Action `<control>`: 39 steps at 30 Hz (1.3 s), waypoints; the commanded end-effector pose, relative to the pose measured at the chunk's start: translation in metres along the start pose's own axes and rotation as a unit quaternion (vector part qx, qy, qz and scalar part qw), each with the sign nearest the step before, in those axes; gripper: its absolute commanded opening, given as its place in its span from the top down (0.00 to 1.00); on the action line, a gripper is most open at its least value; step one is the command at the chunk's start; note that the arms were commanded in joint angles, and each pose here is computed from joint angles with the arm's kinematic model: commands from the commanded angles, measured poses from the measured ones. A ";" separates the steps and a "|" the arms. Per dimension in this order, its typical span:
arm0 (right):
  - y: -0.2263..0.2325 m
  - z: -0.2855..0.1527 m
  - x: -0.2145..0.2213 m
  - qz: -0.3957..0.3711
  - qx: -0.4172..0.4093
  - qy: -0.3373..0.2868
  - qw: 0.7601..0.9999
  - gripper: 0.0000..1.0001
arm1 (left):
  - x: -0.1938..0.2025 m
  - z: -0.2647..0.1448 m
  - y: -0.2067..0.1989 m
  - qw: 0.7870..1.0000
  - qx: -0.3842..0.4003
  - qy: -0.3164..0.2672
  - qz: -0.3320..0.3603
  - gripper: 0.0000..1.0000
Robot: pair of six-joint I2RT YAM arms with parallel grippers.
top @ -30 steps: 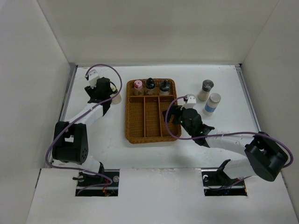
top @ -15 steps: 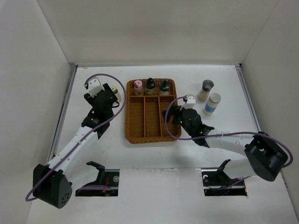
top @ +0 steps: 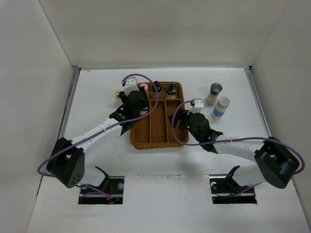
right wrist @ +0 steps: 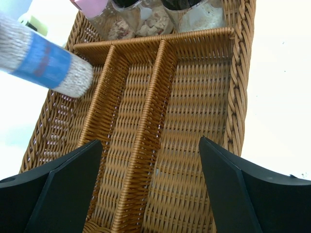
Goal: Organize the condiment bottles
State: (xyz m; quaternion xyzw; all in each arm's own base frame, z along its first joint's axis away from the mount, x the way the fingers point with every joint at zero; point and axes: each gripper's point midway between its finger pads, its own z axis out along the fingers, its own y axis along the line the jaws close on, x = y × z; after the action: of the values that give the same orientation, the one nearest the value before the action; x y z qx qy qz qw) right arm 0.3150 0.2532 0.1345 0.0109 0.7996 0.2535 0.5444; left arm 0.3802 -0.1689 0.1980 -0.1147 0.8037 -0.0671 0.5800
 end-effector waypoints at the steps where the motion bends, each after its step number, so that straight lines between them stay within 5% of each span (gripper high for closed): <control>1: 0.013 0.002 -0.020 0.010 -0.016 -0.028 0.999 0.13 | -0.033 0.008 -0.029 0.998 0.034 -0.042 -0.036 0.67; 7: 0.011 0.001 -0.021 0.011 -0.014 -0.030 0.999 0.12 | 0.005 0.032 -0.027 1.000 0.018 -0.007 -0.008 0.63; 13: 0.011 0.003 -0.020 0.011 -0.015 -0.028 0.999 0.12 | 0.003 0.029 -0.031 1.000 0.022 -0.011 -0.001 0.32; 18: 0.011 0.003 -0.019 0.011 -0.015 -0.026 0.999 0.11 | -0.022 0.017 -0.022 0.999 0.020 -0.035 -0.010 0.24; 28: 0.011 0.005 -0.018 0.006 -0.013 -0.025 1.000 0.11 | -0.061 0.039 0.059 0.993 -0.063 -0.071 -0.070 0.29; 39: 0.010 0.007 -0.015 0.002 -0.010 -0.018 1.000 0.11 | -0.037 0.095 0.108 0.990 -0.122 -0.022 -0.062 0.32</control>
State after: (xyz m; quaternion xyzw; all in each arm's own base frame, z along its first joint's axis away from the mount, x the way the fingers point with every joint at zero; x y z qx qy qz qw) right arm 0.3154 0.2529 0.1297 0.0101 0.8031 0.2496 0.5409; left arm 0.4514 -0.0518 0.1554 -0.2307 0.7988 0.0138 0.5554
